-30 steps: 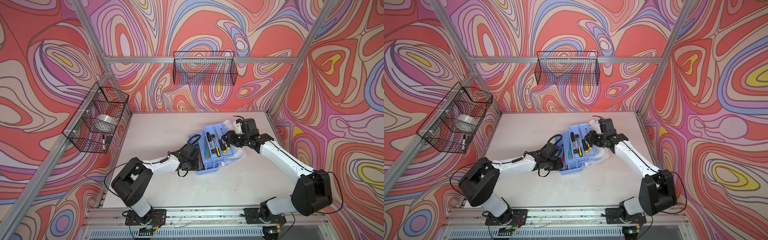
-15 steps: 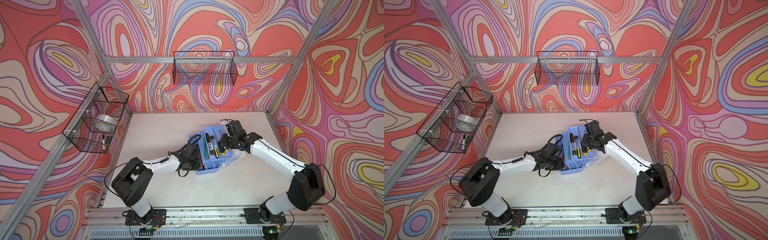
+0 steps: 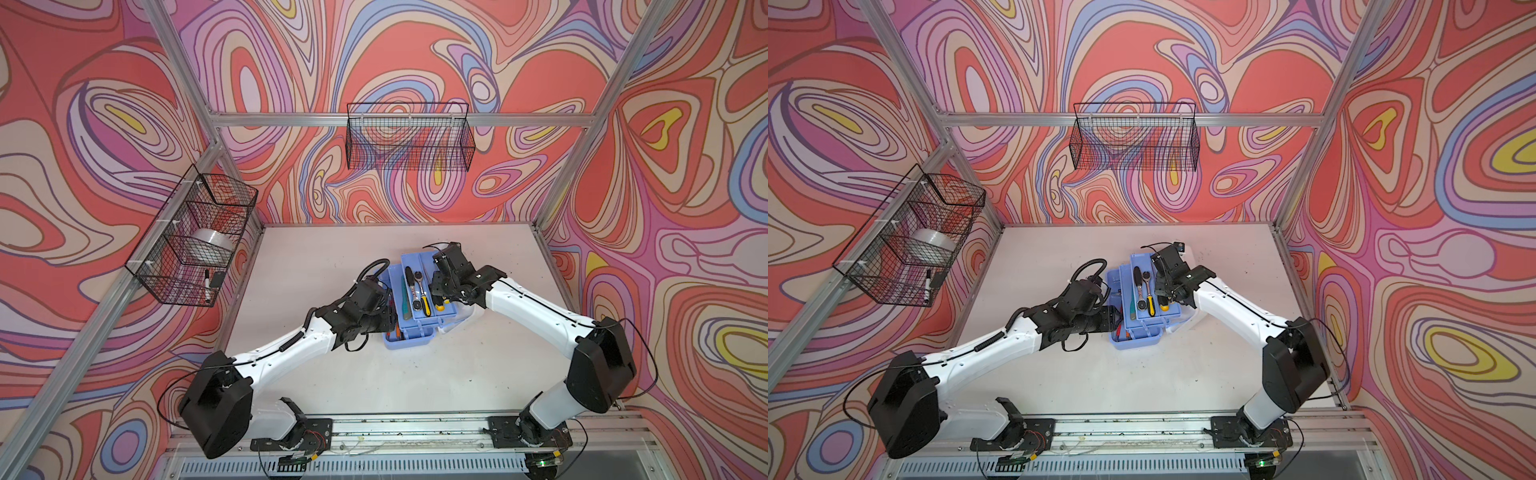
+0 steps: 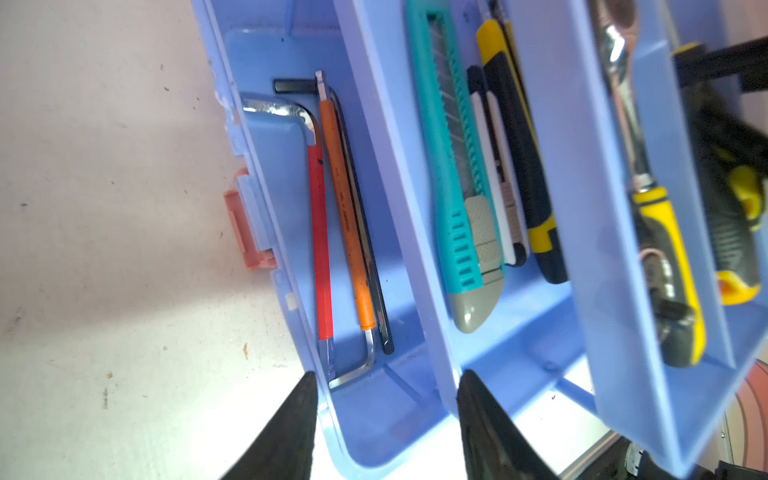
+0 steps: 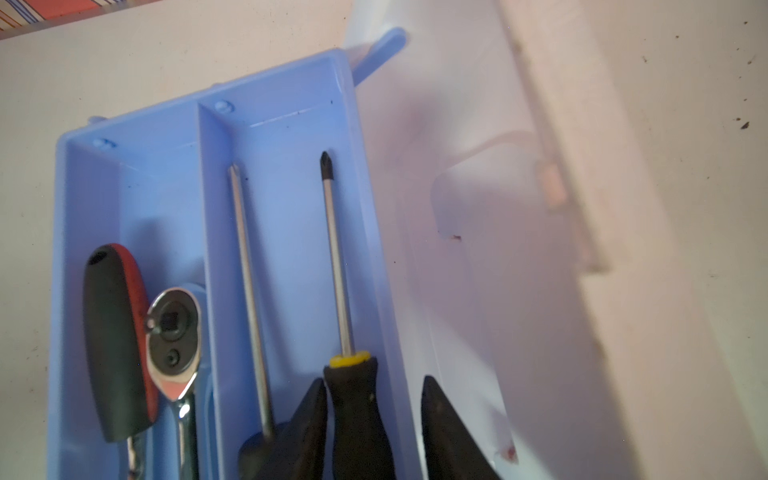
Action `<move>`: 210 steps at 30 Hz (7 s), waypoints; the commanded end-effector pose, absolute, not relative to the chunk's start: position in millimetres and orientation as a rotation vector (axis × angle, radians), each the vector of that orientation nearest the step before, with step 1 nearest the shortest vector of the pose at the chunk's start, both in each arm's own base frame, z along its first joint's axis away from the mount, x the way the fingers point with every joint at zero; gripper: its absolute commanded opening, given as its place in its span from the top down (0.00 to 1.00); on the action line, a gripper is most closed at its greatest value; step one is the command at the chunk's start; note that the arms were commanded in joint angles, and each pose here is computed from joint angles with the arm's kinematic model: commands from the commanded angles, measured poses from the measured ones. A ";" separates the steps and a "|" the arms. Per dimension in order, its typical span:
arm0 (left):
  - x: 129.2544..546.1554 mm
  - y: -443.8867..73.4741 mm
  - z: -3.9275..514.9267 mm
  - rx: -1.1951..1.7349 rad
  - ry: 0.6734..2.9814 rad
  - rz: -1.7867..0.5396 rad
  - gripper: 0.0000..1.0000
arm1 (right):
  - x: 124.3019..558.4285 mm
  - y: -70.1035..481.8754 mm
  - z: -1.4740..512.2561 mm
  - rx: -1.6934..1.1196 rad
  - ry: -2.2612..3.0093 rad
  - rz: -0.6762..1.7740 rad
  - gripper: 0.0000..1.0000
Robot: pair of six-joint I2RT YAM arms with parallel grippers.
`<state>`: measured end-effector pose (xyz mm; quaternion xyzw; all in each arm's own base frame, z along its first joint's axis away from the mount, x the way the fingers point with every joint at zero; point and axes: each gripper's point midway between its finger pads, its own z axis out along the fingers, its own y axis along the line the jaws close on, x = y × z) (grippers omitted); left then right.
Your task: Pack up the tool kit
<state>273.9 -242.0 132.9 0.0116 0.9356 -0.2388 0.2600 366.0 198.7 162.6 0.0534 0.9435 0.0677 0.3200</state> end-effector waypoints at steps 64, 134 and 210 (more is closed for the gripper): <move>293.6 -207.7 44.9 0.065 2.668 -0.450 0.93 | 365.0 313.4 193.0 -0.041 2.405 0.027 0.35; 276.4 -266.0 73.6 0.647 2.387 -0.264 0.30 | 415.7 189.2 135.0 -0.295 2.456 0.274 0.05; 352.9 -280.0 112.2 0.366 2.037 -0.252 0.22 | 385.5 169.9 40.2 -0.615 2.660 0.218 0.18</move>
